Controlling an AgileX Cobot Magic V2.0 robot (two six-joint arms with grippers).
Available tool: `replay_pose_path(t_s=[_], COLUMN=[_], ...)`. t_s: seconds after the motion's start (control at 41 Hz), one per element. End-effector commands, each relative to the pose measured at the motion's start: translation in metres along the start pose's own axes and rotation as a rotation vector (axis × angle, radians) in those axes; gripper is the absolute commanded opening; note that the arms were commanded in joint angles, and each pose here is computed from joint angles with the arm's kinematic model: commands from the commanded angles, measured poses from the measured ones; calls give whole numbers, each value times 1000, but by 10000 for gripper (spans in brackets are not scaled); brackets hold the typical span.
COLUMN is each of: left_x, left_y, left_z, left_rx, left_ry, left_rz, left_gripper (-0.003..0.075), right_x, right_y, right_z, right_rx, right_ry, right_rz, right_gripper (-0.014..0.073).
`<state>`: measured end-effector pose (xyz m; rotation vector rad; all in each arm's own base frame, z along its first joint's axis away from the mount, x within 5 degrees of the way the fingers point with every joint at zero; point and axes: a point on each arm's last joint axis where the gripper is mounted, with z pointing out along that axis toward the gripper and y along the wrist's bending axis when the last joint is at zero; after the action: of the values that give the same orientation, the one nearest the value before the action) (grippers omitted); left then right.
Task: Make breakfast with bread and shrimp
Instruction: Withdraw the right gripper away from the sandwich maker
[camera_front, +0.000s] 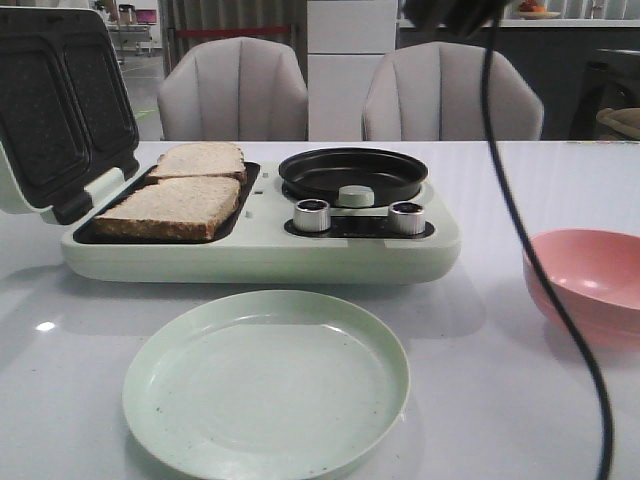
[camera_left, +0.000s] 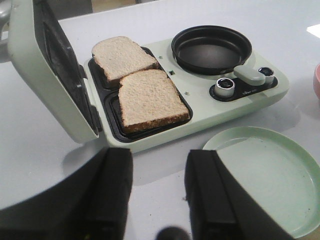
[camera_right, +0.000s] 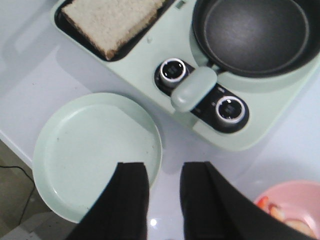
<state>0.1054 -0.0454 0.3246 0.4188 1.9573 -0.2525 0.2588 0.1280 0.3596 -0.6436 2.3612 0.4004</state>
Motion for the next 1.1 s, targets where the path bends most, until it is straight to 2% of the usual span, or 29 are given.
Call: replay_pose_path(t_s=[0.0, 0.292, 0.512, 0.707, 0.829, 0.951, 1.072], left_x=[-15, -14, -10, -19, -27, -27, -18], left_y=[-1, -1, 2, 11, 12, 12, 17], left_z=[-6, -6, -9, -10, -1, 22, 54], left_rx=[7, 8, -20, -106, -116, -124, -143], left_ry=[-90, -81, 26, 245, 315, 400, 543], left_rz=[-5, -5, 37, 123, 93, 59, 42], left_gripper=[328, 328, 328, 328, 328, 328, 328], right_x=[16, 103, 148, 155, 155, 155, 155], right_y=[2, 8, 12, 15, 15, 15, 15], right_z=[-28, -46, -52, -61, -61, -61, -61], right_rx=[49, 84, 91, 91, 91, 91, 91], right_ry=[-112, -162, -196, -232, -232, -232, -232], right_rz=[-4, 4, 3, -5, -5, -5, -5], right_gripper=[306, 306, 306, 307, 307, 307, 307])
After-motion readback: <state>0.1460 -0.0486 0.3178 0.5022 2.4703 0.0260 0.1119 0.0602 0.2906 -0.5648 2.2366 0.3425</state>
